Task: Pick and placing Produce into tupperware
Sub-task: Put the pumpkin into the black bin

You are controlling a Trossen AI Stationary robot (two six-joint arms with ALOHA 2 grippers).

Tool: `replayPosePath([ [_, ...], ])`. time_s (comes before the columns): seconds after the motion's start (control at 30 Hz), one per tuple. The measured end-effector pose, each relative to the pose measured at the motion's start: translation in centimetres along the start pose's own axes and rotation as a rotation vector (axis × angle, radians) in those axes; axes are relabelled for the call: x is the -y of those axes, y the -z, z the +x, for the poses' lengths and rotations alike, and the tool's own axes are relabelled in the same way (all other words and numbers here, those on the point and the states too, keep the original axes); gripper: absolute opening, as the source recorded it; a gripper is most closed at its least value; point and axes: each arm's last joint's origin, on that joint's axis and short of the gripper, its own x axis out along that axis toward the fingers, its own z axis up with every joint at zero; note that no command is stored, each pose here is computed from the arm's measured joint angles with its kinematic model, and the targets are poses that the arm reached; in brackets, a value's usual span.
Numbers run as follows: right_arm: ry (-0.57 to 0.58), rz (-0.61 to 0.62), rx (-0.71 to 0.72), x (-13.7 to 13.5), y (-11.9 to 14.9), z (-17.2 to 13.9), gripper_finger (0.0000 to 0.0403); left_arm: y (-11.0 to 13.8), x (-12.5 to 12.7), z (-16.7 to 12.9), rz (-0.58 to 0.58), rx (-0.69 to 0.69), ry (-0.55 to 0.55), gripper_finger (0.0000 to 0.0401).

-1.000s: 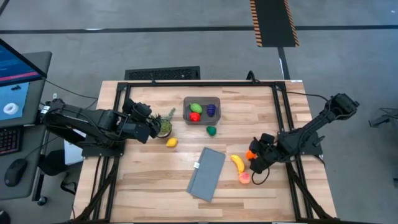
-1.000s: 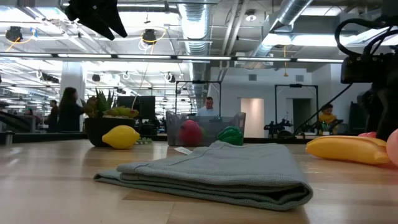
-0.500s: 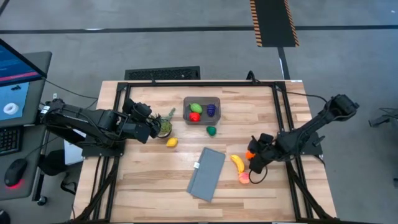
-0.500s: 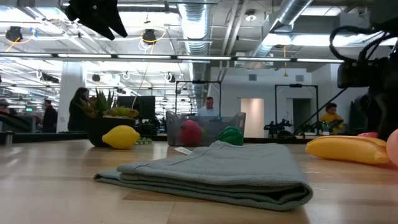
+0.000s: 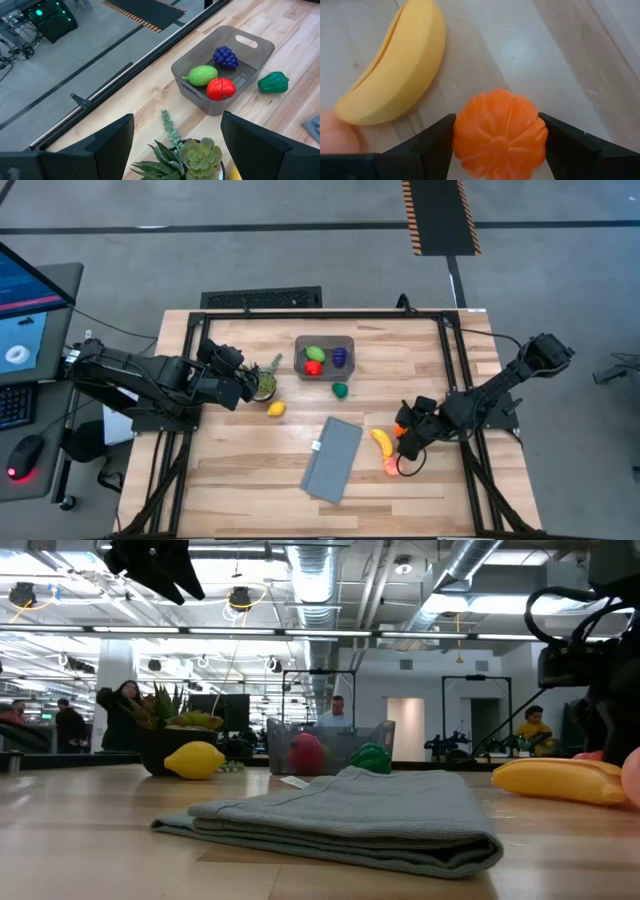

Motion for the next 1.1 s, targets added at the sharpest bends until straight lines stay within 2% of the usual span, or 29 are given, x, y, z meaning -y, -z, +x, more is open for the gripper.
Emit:
replayPosePath([
  [0.47,0.0,0.023,0.001,0.0,0.0,0.0,0.0277,0.0,0.0,0.0,0.001,0.0,0.0,0.0288],
  [1.1,-0.104,0.069,0.076,0.5,-0.5,-2.5,0.0276,0.0,0.0,0.0,0.002,0.0,-0.001,0.0288],
])
